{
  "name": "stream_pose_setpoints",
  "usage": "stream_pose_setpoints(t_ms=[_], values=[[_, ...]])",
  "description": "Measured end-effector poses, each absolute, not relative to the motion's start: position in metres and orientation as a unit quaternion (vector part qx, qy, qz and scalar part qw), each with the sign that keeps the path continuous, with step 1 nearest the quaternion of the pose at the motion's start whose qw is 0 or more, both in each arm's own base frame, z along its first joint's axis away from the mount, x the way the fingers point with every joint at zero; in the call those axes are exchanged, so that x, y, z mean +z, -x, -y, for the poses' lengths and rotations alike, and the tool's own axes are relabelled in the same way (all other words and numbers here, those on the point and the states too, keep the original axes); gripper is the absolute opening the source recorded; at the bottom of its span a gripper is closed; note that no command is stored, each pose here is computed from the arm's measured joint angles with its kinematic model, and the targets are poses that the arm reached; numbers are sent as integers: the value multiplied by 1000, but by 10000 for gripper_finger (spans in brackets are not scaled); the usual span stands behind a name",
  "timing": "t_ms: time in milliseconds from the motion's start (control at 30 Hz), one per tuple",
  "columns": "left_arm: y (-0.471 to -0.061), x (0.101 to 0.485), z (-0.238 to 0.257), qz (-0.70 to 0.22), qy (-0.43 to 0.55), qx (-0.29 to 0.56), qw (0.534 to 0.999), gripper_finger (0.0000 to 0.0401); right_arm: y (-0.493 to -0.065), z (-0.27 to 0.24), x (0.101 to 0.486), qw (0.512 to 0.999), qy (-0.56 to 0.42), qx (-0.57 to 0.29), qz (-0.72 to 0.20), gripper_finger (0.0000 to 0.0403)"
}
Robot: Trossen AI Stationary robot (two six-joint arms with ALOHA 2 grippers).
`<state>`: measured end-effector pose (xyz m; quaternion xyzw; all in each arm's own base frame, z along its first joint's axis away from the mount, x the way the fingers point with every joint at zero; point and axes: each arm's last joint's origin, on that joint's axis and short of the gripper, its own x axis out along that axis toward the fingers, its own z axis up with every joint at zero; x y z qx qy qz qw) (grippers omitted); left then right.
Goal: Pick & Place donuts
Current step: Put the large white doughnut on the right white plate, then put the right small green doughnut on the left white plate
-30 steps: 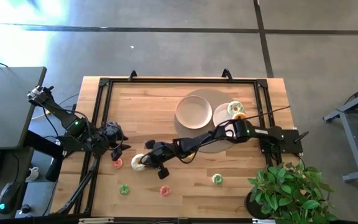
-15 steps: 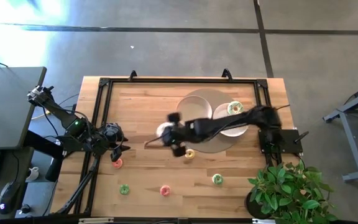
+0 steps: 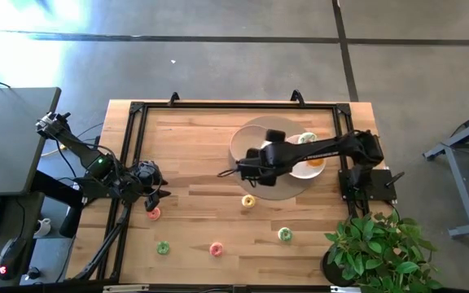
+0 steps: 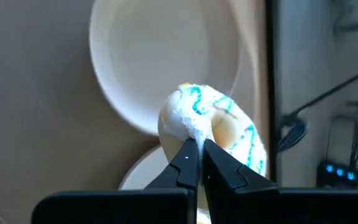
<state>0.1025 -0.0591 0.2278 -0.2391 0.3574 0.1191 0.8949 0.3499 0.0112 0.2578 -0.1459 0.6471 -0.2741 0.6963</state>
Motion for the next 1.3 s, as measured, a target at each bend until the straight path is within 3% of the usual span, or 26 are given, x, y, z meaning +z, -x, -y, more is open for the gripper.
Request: stream_pose_setpoints(t_ms=[367, 667, 833, 1300], values=[[-103, 228, 59, -355, 238, 122, 896, 214, -289, 1, 206, 628, 133, -330, -692, 5], [-103, 228, 59, -354, 237, 122, 896, 214, -256, 8, 181, 693, 61, -300, -653, 11], [-103, 229, 59, -349, 238, 123, 898, 214, -242, 8, 171, 703, 76, -289, -646, 18], [-108, 230, 61, -321, 223, 138, 910, 214, -250, 5, 194, 723, 90, -234, -644, 126]])
